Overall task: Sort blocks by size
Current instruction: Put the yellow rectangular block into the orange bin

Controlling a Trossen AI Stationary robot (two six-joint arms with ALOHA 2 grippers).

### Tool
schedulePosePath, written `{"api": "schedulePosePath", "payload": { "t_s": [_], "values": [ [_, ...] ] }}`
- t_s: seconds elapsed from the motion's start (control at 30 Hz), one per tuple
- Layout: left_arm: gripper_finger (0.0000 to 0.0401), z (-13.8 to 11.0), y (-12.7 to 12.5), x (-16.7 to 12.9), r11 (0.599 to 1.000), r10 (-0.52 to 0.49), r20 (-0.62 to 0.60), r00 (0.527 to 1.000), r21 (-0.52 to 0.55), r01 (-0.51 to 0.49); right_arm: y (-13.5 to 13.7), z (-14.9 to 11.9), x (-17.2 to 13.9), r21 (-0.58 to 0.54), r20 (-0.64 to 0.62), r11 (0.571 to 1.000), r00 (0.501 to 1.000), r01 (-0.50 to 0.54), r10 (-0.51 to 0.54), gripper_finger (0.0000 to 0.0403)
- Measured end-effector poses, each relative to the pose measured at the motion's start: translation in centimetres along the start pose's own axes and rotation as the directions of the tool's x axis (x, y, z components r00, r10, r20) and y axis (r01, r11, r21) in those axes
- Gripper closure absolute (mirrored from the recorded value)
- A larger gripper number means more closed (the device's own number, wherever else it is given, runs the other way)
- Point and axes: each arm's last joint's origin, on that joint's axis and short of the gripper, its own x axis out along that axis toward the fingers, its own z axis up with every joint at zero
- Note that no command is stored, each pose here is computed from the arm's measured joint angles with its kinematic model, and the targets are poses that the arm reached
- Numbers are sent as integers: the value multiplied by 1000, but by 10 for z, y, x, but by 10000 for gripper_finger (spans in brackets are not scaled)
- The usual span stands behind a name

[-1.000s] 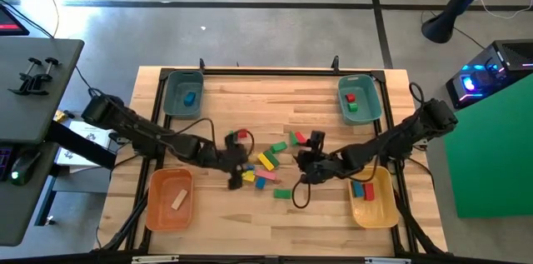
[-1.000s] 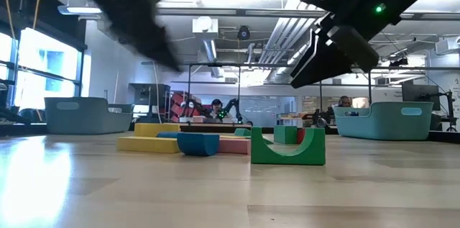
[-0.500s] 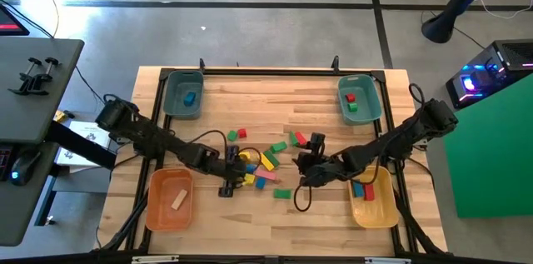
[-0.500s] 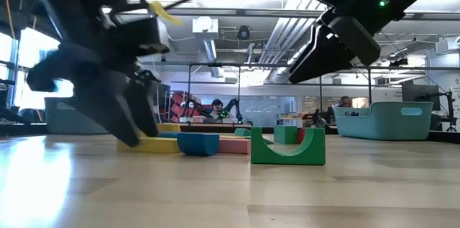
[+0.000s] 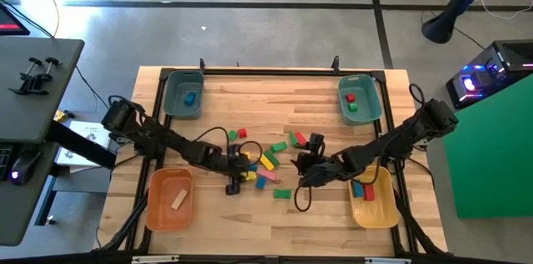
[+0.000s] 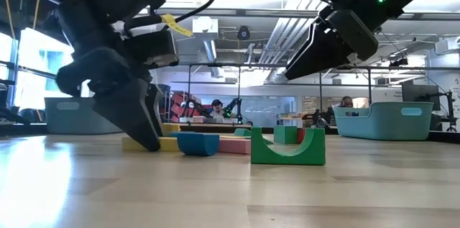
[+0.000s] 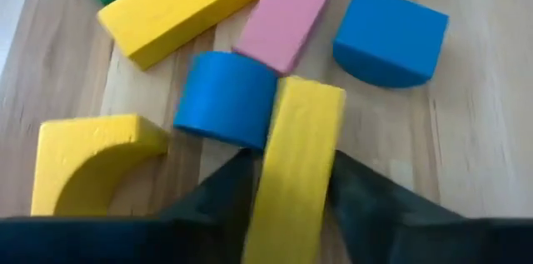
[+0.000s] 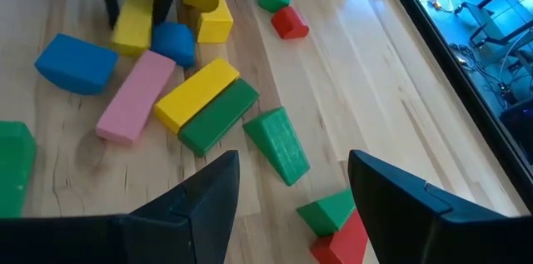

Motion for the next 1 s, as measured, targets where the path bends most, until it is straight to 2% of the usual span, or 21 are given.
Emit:
{"api": "schedulePosePath", "payload": {
  "t_s": [0.1,0.2,0.3,0.37,0.47,0.57,0.63,0.73,0.87,1.0],
  "values": [
    [339,-1,0,-1,995,-3,-25,1000,-97,1,0,0,0,-2,1,1000,1000,0,0,181],
    [340,2,-4,-6,988,-47,-66,997,-148,37,0,0,0,-22,1,1000,1000,0,0,181],
    [340,9,-14,-25,988,-79,-156,984,-144,57,0,1,0,-43,6,999,1000,0,0,181],
    [340,11,-17,-45,988,-55,-278,959,-157,11,0,1,0,-52,8,999,1000,0,0,181],
    [340,23,-25,-82,970,56,-408,911,-194,-146,0,2,0,-61,11,998,1000,0,1,181],
    [340,21,-34,-120,925,173,-592,787,-176,-336,0,2,0,-61,12,998,1000,0,1,181],
    [340,19,-41,-140,891,172,-670,722,-206,-404,0,2,0,-60,14,998,1000,0,1,181],
    [340,8,-49,-157,838,129,-740,660,-274,-472,0,2,0,-55,18,998,1000,-1,2,181],
    [340,-14,-59,-161,729,3,-761,649,-443,-522,0,2,0,-54,19,999,1000,-1,2,181],
    [340,-37,-69,-151,687,-51,-734,678,-518,-509,0,2,0,-77,20,997,1000,0,2,181]
  ]
}}
